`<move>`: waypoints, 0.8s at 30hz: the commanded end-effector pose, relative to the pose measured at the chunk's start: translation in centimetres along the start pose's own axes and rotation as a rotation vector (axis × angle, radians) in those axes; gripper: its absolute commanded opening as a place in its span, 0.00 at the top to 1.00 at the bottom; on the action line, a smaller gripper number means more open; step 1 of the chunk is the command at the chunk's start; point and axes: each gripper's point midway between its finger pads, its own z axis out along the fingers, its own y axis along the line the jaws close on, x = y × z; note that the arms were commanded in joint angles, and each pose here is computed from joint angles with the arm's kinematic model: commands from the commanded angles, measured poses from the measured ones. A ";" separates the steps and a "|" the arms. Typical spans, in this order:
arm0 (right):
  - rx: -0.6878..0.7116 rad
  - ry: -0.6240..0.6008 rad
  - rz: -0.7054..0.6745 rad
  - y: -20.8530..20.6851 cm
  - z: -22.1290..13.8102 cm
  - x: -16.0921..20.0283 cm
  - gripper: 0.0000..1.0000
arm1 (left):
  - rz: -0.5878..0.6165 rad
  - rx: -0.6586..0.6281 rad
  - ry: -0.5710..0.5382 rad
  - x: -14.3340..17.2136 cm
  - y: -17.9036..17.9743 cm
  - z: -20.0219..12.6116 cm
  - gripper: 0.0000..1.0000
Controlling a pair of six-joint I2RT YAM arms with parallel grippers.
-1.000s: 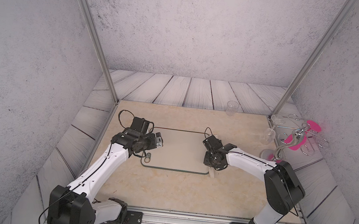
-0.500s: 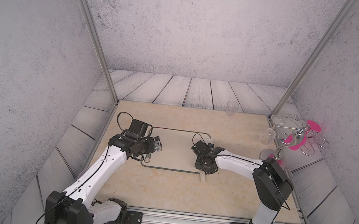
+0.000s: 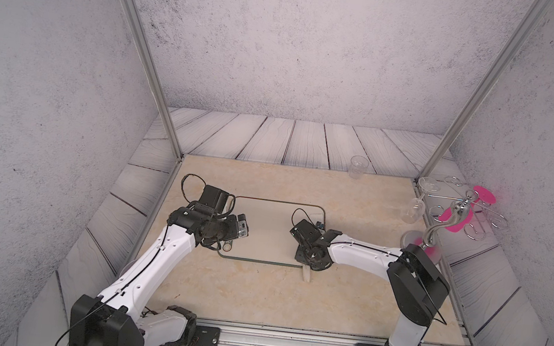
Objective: Align the knife with the edge of the cutting board
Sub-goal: Place the knife at the edge of the cutting board.
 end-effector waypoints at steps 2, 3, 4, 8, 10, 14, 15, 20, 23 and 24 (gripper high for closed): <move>-0.018 -0.011 -0.009 0.8 -0.2 -0.2 0.88 | 0.004 0.004 -0.001 -0.3 -0.3 -0.5 0.00; -0.015 -0.009 -0.007 0.7 -0.1 -0.1 0.88 | 0.004 0.004 -0.001 -0.3 -0.3 -0.6 0.00; -0.011 -0.007 -0.006 0.5 -0.1 0.0 0.88 | 0.004 0.004 -0.001 -0.4 -0.3 -0.6 0.00; -0.009 -0.005 -0.003 0.4 0.1 0.2 0.88 | 0.004 0.003 0.003 -0.3 -0.2 -0.5 0.00; -0.003 -0.007 -0.003 0.2 0.1 0.2 0.88 | 0.005 0.005 0.002 -0.3 -0.3 -0.5 0.00; 0.016 -0.017 -0.001 -0.3 0.1 0.1 0.88 | 0.005 0.004 0.002 -0.3 -0.3 -0.5 0.00; 0.017 -0.018 -0.003 -0.3 0.1 0.0 0.88 | 0.005 0.004 0.001 -0.3 -0.3 -0.5 0.00; 0.034 -0.022 0.002 -0.7 0.3 -0.1 0.88 | 0.003 0.004 0.004 -0.3 -0.3 -0.5 0.00; 0.041 -0.020 0.008 -1.1 0.4 -0.1 0.88 | 0.004 0.001 0.002 -0.3 -0.2 -0.6 0.00; 0.041 -0.020 0.011 -1.1 0.4 -0.2 0.88 | 0.005 0.001 0.002 -0.3 -0.2 -0.5 0.00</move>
